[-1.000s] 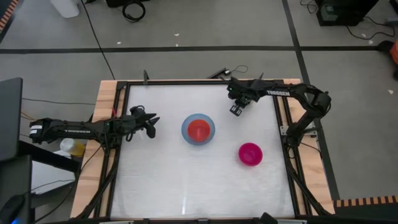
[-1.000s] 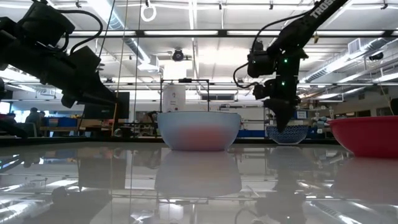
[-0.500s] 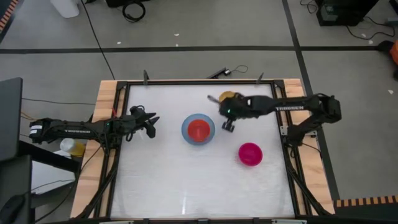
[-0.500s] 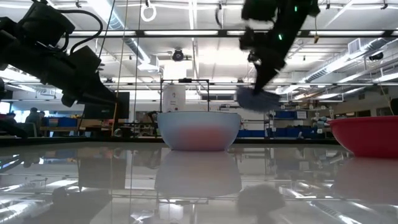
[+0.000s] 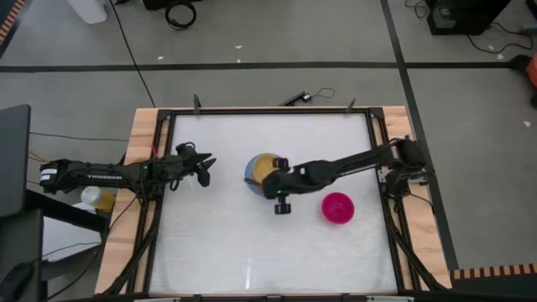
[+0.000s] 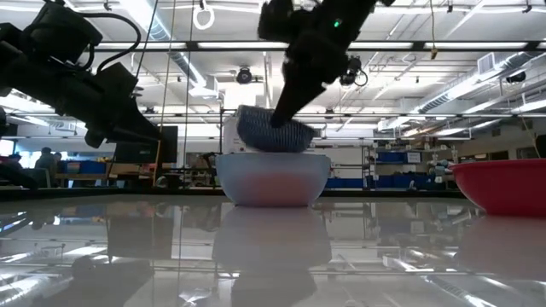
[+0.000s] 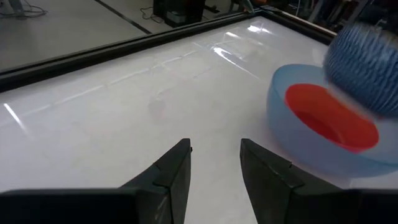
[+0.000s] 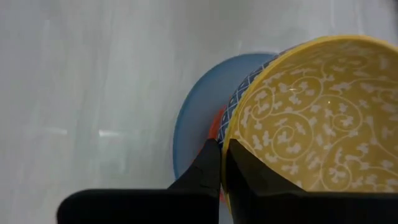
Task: Nest bowls inside each other
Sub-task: Stack the yellow patterned bowl on top of the orange bowl
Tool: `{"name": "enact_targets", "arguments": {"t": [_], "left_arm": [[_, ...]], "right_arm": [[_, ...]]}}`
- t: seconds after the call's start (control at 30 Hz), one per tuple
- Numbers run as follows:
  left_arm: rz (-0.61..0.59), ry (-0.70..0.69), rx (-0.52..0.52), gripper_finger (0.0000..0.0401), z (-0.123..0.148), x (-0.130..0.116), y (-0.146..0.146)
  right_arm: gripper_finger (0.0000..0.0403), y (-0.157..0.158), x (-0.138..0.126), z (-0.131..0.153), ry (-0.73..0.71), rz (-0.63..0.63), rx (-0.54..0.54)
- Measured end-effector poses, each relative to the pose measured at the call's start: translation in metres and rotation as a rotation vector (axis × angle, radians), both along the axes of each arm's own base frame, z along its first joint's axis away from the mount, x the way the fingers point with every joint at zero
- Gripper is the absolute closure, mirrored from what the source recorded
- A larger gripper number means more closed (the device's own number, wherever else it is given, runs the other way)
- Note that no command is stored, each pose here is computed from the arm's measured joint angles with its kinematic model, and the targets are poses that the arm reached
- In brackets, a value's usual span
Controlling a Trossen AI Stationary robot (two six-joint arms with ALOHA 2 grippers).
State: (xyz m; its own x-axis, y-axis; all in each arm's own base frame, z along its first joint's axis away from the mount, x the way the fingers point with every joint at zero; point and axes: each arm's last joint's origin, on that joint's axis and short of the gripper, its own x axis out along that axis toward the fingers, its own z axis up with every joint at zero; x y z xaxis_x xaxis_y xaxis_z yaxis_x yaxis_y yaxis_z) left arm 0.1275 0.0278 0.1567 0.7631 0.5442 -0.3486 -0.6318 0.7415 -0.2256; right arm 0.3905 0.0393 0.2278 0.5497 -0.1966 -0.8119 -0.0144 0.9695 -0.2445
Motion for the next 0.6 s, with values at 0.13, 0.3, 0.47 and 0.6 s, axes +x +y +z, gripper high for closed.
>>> {"name": "enact_targets", "arguments": {"t": [0.13,0.3,0.47,0.6], "left_arm": [[-0.012,-0.016,-0.014,0.026,0.001,0.001,0.0],[-0.066,-0.026,-0.06,0.026,0.0,0.001,-0.002],[-0.108,-0.032,-0.081,0.026,0.0,0.002,-0.006],[-0.118,-0.032,-0.082,0.026,0.0,0.002,-0.007]], "right_arm": [[0.0389,-0.002,0.012,-0.021,0.083,-0.007,-0.016],[0.0389,-0.009,0.02,-0.038,0.123,-0.022,-0.007],[0.0386,-0.013,0.02,-0.04,0.135,-0.035,0.084],[0.0352,-0.015,0.018,-0.033,0.119,-0.064,0.121]]}}
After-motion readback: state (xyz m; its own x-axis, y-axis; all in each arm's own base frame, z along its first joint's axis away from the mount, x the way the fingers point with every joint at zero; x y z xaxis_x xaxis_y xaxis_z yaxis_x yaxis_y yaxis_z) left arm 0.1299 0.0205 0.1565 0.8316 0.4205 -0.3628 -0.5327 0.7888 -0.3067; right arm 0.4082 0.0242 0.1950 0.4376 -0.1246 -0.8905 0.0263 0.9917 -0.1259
